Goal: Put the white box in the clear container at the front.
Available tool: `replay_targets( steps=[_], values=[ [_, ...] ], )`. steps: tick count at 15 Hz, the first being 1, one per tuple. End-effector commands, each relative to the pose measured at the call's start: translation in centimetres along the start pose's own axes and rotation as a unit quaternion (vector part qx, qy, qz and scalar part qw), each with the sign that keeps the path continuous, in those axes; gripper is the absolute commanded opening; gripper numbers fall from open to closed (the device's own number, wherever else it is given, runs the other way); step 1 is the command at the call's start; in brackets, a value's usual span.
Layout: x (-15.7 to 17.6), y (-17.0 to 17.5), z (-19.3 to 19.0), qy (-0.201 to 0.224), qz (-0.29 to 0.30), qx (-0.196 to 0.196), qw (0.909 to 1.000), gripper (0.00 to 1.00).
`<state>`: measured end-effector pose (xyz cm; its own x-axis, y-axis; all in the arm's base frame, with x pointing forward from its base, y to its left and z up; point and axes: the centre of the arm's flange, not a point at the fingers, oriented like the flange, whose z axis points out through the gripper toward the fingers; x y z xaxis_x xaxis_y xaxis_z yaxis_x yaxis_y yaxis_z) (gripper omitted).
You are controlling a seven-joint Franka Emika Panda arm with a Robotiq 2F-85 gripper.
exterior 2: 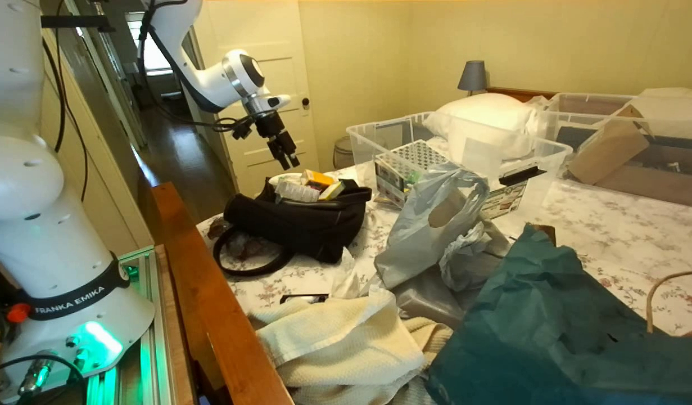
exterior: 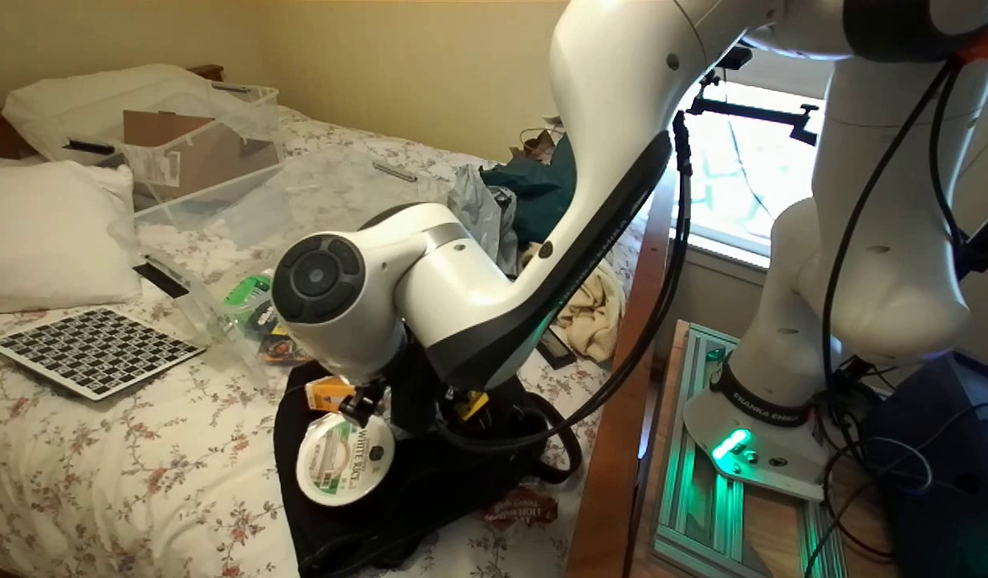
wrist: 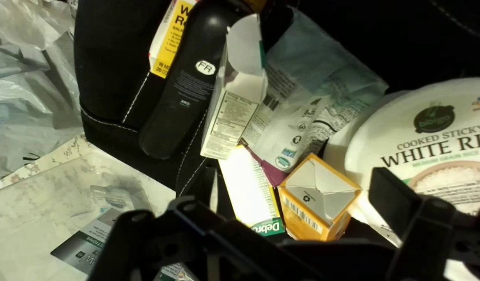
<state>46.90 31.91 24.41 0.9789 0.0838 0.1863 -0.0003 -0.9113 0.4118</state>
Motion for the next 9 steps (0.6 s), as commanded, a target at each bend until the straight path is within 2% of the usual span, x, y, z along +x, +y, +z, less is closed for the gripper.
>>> replay_targets(
  steps=[1,3,9],
  values=[
    [0.2,2.0,0.8,-0.015,0.002,0.043,0.999,1.0],
    [0.6,3.1,1.7,-0.028,0.001,0.055,0.9981,1.0],
    [1.8,5.5,4.5,-0.096,0.015,0.054,0.9939,1.0]
  ],
)
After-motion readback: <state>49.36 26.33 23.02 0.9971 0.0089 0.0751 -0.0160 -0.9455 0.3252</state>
